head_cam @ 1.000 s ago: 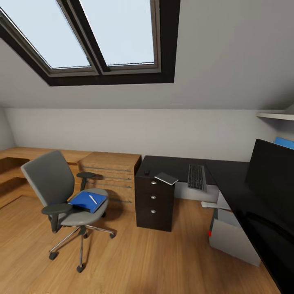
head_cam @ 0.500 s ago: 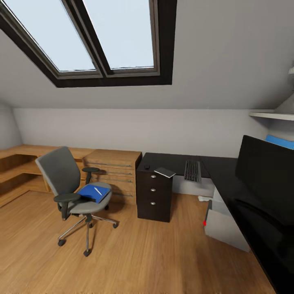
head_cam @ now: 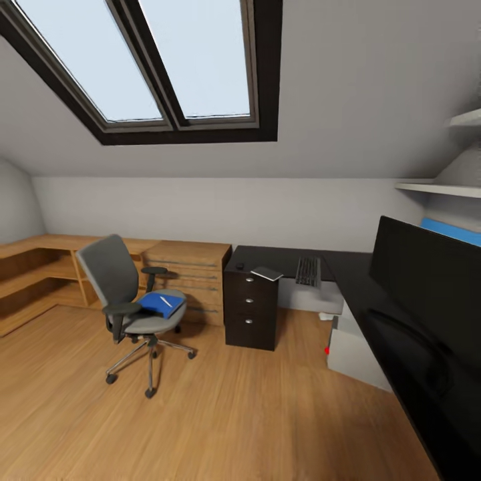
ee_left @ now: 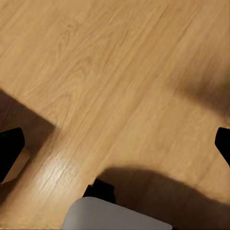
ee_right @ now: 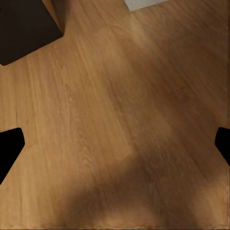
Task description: In the bedroom, organize the workspace by keeping the computer under the desk, ensuring the monitor is on the desk, placing the keyboard on the desk next to the monitor, placing the mouse on the desk next to the keyboard, moving the folder from the swivel chair onto the desk next to the mouse, stacking the notebook on top of the folder with the pen on top of the notebook, and positioning the swivel chair next to the desk.
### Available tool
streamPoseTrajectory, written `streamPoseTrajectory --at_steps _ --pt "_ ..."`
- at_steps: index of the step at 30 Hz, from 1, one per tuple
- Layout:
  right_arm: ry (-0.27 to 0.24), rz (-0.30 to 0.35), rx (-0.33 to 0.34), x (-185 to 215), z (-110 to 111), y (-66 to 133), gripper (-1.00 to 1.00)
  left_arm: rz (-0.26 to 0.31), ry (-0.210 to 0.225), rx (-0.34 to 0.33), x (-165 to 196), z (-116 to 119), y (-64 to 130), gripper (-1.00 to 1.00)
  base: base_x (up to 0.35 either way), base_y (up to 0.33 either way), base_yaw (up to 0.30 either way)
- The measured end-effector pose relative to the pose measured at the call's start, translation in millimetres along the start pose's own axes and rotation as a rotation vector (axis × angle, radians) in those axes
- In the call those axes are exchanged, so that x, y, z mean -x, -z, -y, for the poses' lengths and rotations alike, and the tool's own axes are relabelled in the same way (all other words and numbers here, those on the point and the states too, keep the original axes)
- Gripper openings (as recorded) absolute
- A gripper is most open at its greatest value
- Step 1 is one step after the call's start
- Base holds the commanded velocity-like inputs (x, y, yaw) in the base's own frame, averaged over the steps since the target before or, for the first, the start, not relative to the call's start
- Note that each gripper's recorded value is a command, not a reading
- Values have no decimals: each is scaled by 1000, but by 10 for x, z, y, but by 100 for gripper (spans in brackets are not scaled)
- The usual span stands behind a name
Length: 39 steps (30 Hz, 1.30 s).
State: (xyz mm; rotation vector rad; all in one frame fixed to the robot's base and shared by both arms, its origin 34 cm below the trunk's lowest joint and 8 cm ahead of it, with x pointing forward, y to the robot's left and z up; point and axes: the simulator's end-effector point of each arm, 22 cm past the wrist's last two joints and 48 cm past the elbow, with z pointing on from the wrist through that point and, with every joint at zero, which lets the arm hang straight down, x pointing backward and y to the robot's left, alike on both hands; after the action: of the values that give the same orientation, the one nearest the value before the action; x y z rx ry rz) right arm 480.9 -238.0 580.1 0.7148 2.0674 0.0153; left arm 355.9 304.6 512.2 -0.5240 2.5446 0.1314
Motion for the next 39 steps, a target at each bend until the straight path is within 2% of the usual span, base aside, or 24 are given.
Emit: streamPoseTrajectory --at_steps 21,30,39 --pt "-10 -9 11 -65 -112 40 100 2 -1 -4 -7 35 6 100 -330 -77 0" --pt "-9 -9 13 -67 -116 45 100 2 -2 -6 -11 52 11 100 -81 -307 -36" --pt "1 -10 22 -73 -136 49 100 3 -2 -6 -10 50 10 100 -9 -342 -217"
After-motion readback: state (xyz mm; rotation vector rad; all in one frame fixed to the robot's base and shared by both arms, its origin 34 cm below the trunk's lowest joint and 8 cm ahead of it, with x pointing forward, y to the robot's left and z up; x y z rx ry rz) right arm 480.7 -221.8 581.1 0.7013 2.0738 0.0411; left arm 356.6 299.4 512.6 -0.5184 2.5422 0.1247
